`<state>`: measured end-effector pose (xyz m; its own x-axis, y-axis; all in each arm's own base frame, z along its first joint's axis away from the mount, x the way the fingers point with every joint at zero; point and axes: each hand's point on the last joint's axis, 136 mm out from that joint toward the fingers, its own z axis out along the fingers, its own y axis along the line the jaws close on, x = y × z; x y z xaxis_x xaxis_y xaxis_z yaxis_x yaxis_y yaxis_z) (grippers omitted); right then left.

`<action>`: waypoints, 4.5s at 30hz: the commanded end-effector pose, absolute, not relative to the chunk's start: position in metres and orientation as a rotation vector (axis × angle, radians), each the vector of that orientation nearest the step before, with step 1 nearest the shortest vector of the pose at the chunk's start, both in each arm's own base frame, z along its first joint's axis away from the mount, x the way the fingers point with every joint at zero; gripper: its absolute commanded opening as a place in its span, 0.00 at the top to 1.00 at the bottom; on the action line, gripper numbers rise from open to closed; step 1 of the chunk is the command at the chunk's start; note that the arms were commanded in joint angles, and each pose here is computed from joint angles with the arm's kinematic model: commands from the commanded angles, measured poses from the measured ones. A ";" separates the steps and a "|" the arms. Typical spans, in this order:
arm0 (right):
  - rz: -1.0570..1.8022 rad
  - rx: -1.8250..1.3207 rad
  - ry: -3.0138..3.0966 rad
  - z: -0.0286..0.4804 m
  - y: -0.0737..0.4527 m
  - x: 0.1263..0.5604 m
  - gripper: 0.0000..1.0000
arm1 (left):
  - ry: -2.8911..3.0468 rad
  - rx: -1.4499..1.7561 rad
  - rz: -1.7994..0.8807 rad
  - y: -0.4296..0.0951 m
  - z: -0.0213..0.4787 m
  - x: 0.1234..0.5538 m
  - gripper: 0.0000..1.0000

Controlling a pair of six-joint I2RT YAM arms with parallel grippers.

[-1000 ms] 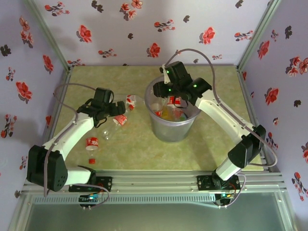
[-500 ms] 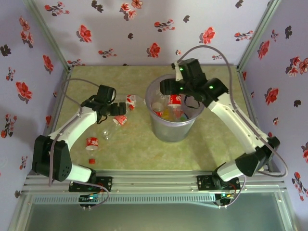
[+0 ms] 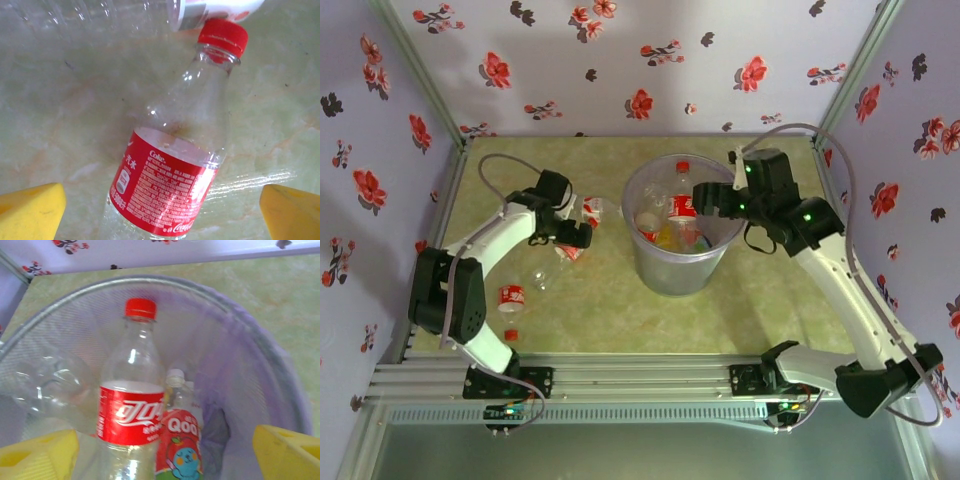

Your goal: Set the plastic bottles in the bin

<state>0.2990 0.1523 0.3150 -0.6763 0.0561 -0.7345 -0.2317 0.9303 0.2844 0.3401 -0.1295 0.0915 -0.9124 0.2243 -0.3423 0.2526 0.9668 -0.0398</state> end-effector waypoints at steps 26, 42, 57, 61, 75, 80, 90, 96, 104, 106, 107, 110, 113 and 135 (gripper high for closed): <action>0.782 -0.049 2.116 0.338 0.172 0.296 0.12 | 2.831 0.288 -0.160 -0.125 0.086 0.308 0.43; 1.021 -0.318 1.952 0.399 0.297 0.309 0.12 | 2.315 0.143 -0.362 -0.128 0.247 0.313 0.47; 1.151 -0.464 1.941 0.391 0.434 0.334 0.08 | 2.038 0.154 -0.621 -0.153 0.307 0.301 0.45; 1.113 -0.463 2.003 0.373 0.447 0.343 0.08 | 2.009 0.155 -0.636 -0.154 0.313 0.300 0.45; 1.219 -0.463 2.084 0.351 0.476 0.346 0.33 | 1.986 0.146 -0.624 -0.153 0.315 0.303 0.46; 1.220 -0.453 2.075 0.357 0.474 0.345 0.52 | 1.989 0.136 -0.616 -0.152 0.312 0.305 0.46; 1.179 -0.439 2.011 0.381 0.460 0.354 0.64 | 1.969 0.130 -0.616 -0.151 0.315 0.305 0.16; 1.141 -0.337 1.927 0.415 0.426 0.380 0.69 | 1.949 0.109 -0.595 -0.143 0.322 0.298 0.00; 1.041 -0.169 1.801 0.470 0.341 0.405 0.71 | 2.038 -0.008 -0.466 -0.112 0.307 0.289 0.00; 1.017 -0.158 1.779 0.481 0.322 0.401 0.71 | 2.078 -0.047 -0.443 -0.105 0.296 0.290 0.00; 1.002 -0.160 1.771 0.486 0.314 0.397 0.71 | 2.092 -0.066 -0.439 -0.103 0.291 0.291 0.00; 0.961 -0.174 1.758 0.498 0.293 0.384 0.71 | 2.118 -0.123 -0.437 -0.098 0.280 0.295 0.00; 0.890 -0.222 1.778 0.503 0.274 0.366 0.71 | 2.103 -0.150 -0.541 -0.109 0.283 0.302 0.00; 0.831 -0.259 2.048 0.413 0.234 0.298 0.72 | 2.088 0.172 -1.066 -0.291 0.311 0.338 0.40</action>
<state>0.3001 0.2290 0.4132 -0.5715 0.0895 -0.8157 -0.4636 0.7850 0.4109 0.3351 -0.2758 0.2928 -0.7174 -0.2027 -0.6665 0.3900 0.6759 -0.6254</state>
